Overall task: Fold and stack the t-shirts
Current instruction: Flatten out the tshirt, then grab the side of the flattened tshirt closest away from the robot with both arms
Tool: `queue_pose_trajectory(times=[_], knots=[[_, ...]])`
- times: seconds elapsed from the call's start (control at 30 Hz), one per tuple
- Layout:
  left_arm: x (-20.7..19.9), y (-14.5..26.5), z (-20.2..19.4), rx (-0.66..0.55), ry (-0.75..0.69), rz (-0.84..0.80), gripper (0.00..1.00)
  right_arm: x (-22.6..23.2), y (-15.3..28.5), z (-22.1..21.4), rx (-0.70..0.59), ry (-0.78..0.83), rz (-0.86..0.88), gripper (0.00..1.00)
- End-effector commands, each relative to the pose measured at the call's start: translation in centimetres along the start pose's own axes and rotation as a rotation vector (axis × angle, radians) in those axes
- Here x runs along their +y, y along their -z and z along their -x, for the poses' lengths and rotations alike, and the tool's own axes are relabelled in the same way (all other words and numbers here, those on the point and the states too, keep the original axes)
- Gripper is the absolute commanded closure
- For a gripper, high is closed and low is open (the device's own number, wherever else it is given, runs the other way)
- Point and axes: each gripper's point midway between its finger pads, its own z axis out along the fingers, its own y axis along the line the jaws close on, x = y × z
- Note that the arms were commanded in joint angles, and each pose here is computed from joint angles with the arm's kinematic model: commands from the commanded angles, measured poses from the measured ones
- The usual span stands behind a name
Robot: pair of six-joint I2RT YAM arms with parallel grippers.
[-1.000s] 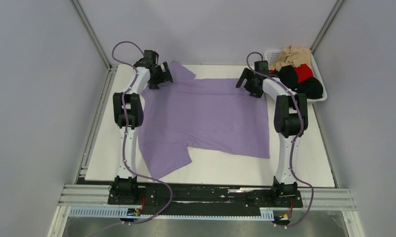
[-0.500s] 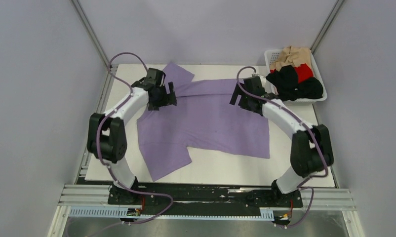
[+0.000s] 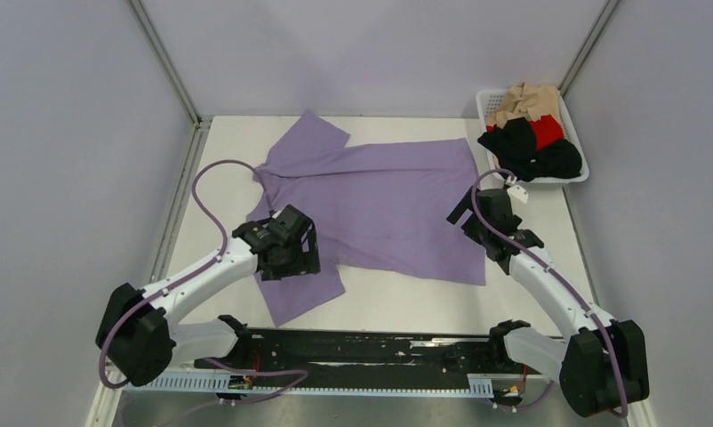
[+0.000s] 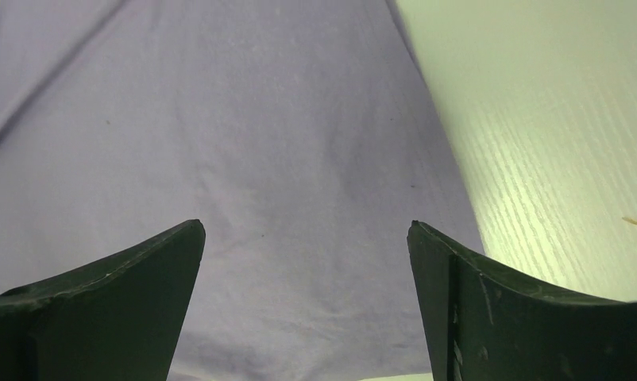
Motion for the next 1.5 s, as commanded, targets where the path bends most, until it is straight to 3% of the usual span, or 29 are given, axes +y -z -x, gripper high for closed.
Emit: queue_pose_trajectory(times=[0.0,0.27,0.67,0.93,1.03,1.2,1.47], knots=[[2.2,0.7,-6.6,0.13,0.094,0.045,0.0,-0.3,0.8,1.9,-0.095,-0.083,0.02,0.0],[3.2,-0.3,-10.6,0.205,0.095,0.113,0.02,-1.4,0.3,2.1,-0.109,-0.083,-0.026,0.0],[1.9,-3.9,-10.3,0.165,0.093,0.087,0.19,-1.6,-0.2,1.7,-0.084,-0.072,-0.033,0.0],[1.4,-5.5,-10.5,0.196,0.048,0.115,0.44,-1.8,-0.3,1.8,-0.083,-0.076,-0.038,0.0],[1.7,-5.3,-10.5,0.203,0.034,0.129,0.69,-1.9,-0.3,1.7,-0.081,-0.08,-0.045,0.0],[1.9,-4.0,-10.7,0.225,-0.004,0.11,0.99,-2.7,0.4,0.7,-0.03,-0.158,-0.085,0.0],[2.0,-1.8,-9.6,0.175,-0.093,0.049,1.0,-5.5,3.3,-4.1,0.15,-0.156,-0.154,0.0]])
